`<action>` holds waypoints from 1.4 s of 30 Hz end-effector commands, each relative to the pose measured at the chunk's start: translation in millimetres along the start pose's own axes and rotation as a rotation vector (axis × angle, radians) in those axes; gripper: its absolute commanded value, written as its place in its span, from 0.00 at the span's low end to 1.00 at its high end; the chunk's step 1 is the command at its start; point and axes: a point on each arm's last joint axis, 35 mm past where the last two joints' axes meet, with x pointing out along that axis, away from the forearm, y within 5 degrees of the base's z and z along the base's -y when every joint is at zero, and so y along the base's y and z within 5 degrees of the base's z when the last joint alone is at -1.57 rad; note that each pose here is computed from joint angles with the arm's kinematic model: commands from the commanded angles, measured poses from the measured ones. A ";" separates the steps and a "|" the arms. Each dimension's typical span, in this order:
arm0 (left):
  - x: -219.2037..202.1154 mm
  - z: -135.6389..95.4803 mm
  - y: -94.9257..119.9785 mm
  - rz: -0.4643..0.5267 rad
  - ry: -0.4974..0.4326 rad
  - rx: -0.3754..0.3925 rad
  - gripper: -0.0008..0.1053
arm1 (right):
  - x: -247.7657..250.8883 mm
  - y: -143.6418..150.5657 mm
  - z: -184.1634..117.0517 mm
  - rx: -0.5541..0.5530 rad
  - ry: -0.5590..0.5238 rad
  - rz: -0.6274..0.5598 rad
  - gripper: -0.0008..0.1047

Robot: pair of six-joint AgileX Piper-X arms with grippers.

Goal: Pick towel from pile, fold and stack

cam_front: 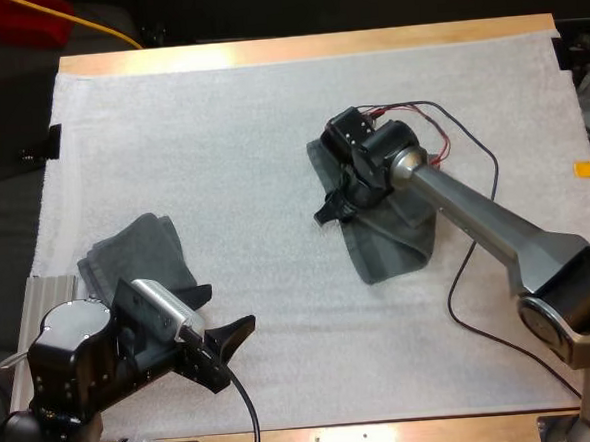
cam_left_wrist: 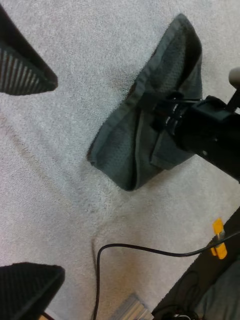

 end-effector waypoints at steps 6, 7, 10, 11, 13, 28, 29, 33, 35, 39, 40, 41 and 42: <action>-1.3 0.6 -1.8 -0.011 0.001 -0.003 0.64 | 9.2 -3.1 4.0 0.055 -0.016 -0.019 0.50; -1.3 0.6 -1.8 -0.011 0.001 -0.003 0.64 | 11.8 -3.6 3.6 0.061 -0.010 -0.017 0.50; -1.3 0.6 -1.8 -0.011 0.001 -0.003 0.64 | 21.5 -2.7 2.1 0.074 0.014 -0.009 0.50; -1.3 0.6 -1.8 -0.011 0.001 -0.003 0.64 | 24.6 -2.4 1.4 0.081 0.023 -0.008 0.50; -1.3 0.6 -1.8 -0.011 0.001 -0.003 0.64 | 27.9 -2.3 0.6 0.096 0.034 -0.010 0.50; -1.3 0.6 -1.8 -0.011 0.001 0.001 0.64 | 31.3 -19.0 -5.2 0.180 0.051 -0.028 0.45; -1.3 0.6 -1.8 -0.011 0.001 0.001 0.64 | 31.3 -19.3 -5.5 0.181 0.051 -0.023 0.40; -1.3 0.6 -1.8 -0.011 0.001 0.001 0.64 | 31.3 -18.6 -5.2 0.182 0.048 -0.005 0.33; -1.3 0.6 -1.8 -0.011 0.001 0.001 0.64 | 31.3 -18.6 -5.2 0.182 0.047 -0.003 0.33; -1.3 0.6 -1.8 -0.011 0.001 0.002 0.64 | 31.3 -18.6 -5.2 0.182 0.047 -0.004 0.32; -1.3 0.6 -1.8 -0.011 0.001 0.002 0.64 | 31.3 -18.6 -5.2 0.182 0.047 -0.004 0.31; -1.3 0.6 -1.8 -0.011 0.001 0.002 0.64 | 31.3 -18.6 -5.2 0.182 0.047 -0.004 0.26; -1.3 0.6 -1.8 -0.011 0.001 0.002 0.64 | 31.3 -18.6 -5.2 0.182 0.047 -0.004 0.20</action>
